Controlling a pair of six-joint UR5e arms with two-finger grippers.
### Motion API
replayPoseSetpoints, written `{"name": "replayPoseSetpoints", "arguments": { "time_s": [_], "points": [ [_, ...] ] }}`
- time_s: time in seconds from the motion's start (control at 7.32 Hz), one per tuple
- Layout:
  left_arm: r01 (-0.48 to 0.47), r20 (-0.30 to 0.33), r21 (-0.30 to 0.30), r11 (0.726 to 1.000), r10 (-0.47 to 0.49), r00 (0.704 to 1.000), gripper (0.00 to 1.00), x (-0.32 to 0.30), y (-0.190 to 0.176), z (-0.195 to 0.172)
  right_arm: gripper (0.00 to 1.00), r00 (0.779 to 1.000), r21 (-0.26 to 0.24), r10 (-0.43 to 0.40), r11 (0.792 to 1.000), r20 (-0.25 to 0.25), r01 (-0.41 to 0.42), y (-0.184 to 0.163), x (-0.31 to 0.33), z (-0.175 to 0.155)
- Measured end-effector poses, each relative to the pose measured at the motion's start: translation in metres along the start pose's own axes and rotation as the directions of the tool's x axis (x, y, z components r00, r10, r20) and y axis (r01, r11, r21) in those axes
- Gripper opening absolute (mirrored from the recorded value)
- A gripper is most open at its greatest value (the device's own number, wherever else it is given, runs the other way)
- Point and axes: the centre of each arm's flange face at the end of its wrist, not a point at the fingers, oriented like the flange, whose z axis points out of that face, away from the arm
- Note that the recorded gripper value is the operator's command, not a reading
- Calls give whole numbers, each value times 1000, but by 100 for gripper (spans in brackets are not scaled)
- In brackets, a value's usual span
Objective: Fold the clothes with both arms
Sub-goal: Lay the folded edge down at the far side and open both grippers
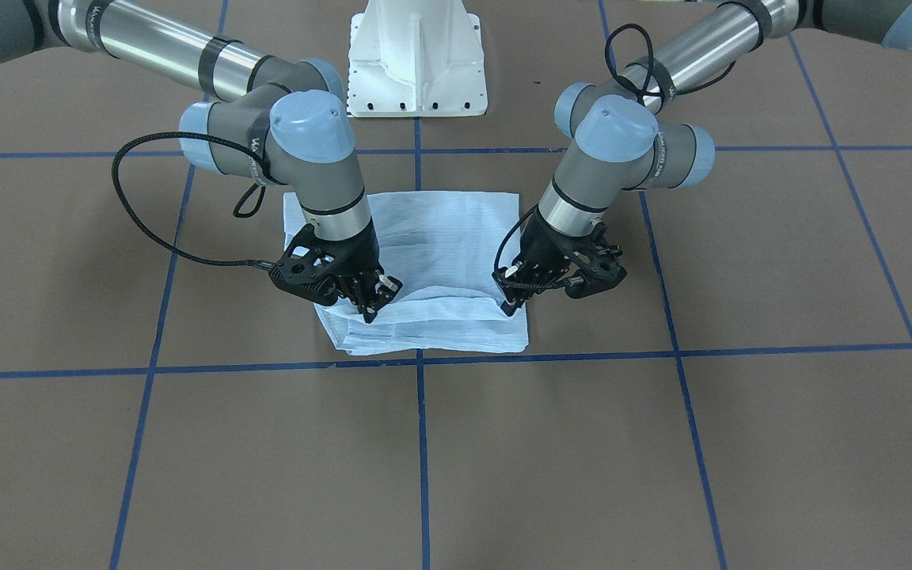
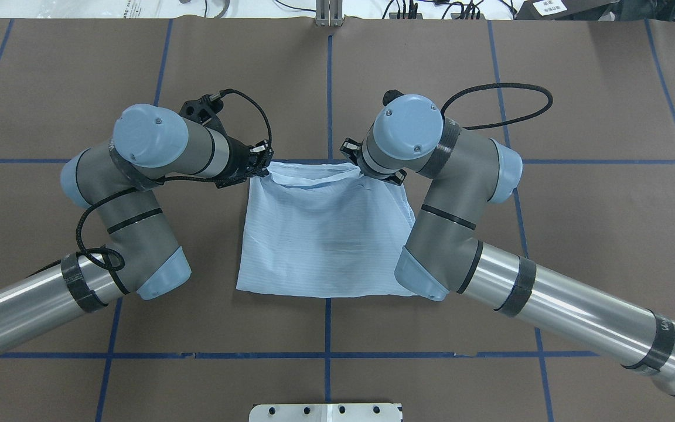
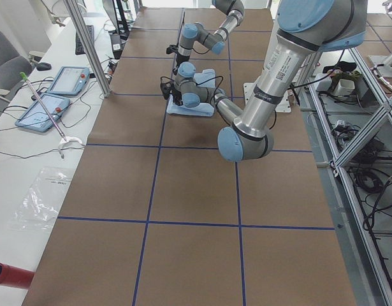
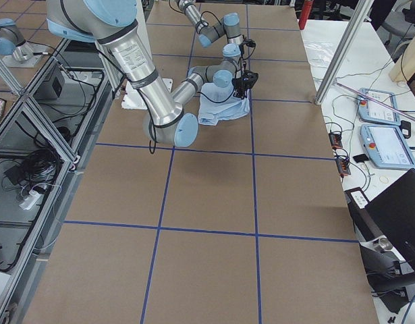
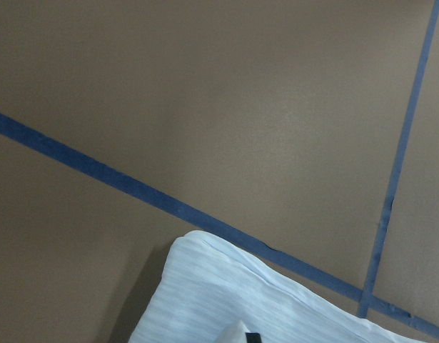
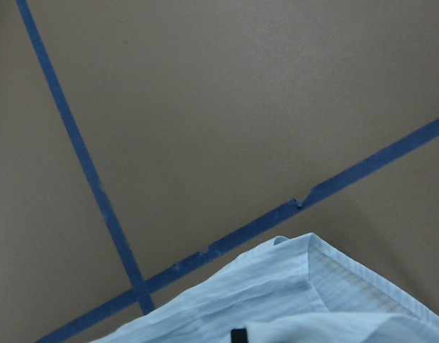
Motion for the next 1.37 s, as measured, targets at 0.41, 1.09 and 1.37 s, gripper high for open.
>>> {"name": "replayPoseSetpoints", "arguments": {
  "time_s": [0.41,1.09,1.37],
  "points": [
    [4,5,5,1000,-4,1000,43,-2,-4,2,34,1000,0,2,1000,-4,-2,-3,-6,6],
    [8,3,10,1000,-8,1000,99,-1,-8,1,100,1000,-15,-19,1000,12,19,-16,-3,13],
    [-16,11,4,1000,16,1000,99,-8,-35,-13,100,998,-74,-59,996,-1,59,-67,12,-2]
  ]
}}
